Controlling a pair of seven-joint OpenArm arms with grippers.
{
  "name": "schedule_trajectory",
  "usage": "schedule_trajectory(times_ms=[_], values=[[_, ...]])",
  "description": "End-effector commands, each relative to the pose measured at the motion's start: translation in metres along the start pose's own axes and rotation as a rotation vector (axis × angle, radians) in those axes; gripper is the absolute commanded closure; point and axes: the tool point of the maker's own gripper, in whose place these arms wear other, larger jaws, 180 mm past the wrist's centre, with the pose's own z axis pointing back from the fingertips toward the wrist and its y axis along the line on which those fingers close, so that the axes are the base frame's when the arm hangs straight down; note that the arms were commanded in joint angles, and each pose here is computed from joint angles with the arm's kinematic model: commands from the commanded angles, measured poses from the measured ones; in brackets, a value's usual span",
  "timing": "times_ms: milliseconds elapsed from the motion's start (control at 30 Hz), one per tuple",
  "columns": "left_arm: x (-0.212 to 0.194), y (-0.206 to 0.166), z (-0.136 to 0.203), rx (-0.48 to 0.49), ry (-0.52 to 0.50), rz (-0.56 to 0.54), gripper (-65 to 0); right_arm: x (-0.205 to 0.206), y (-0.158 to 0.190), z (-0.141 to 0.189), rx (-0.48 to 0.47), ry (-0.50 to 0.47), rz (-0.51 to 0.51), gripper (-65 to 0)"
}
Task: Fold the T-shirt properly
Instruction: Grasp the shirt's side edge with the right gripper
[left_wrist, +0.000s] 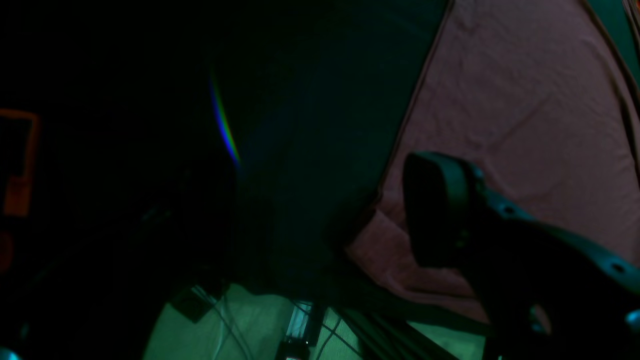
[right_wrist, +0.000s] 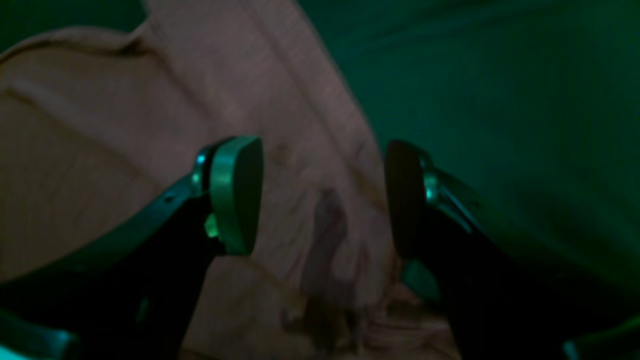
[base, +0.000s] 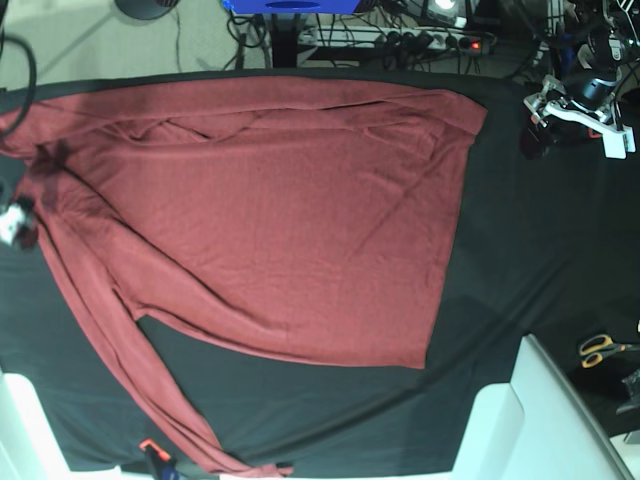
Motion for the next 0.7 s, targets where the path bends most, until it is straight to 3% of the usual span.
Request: schedule_trajectory(times_ms=[0,100,267,433,667], values=[[0.011,0.000,0.004,-0.007,-0.036,-0.011,-50.4,0.032,-0.003,0.000,-0.006,-0.060,0.026,-36.5],[0.011,0.000,0.004,-0.006,-0.035,-0.011,-50.4,0.047,-0.014,-0.019,-0.090,-0.012,0.088,-36.5],[0.011,0.000,0.004,-0.007,-0.035,-0.010,-50.4,0.034,-0.012,-0.065,-0.193,0.151,0.219,-36.5],[0.010,0.000,0.004,-0.006,-0.034,-0.010,-50.4,0.027,-0.006,-0.090,-0.199,0.169,0.258,-36.6],[0.005,0.006,0.002,0.004,-0.021,0.008,-50.4,0.015,-0.005,-0.101,-0.192,0.177,0.252,-36.6]])
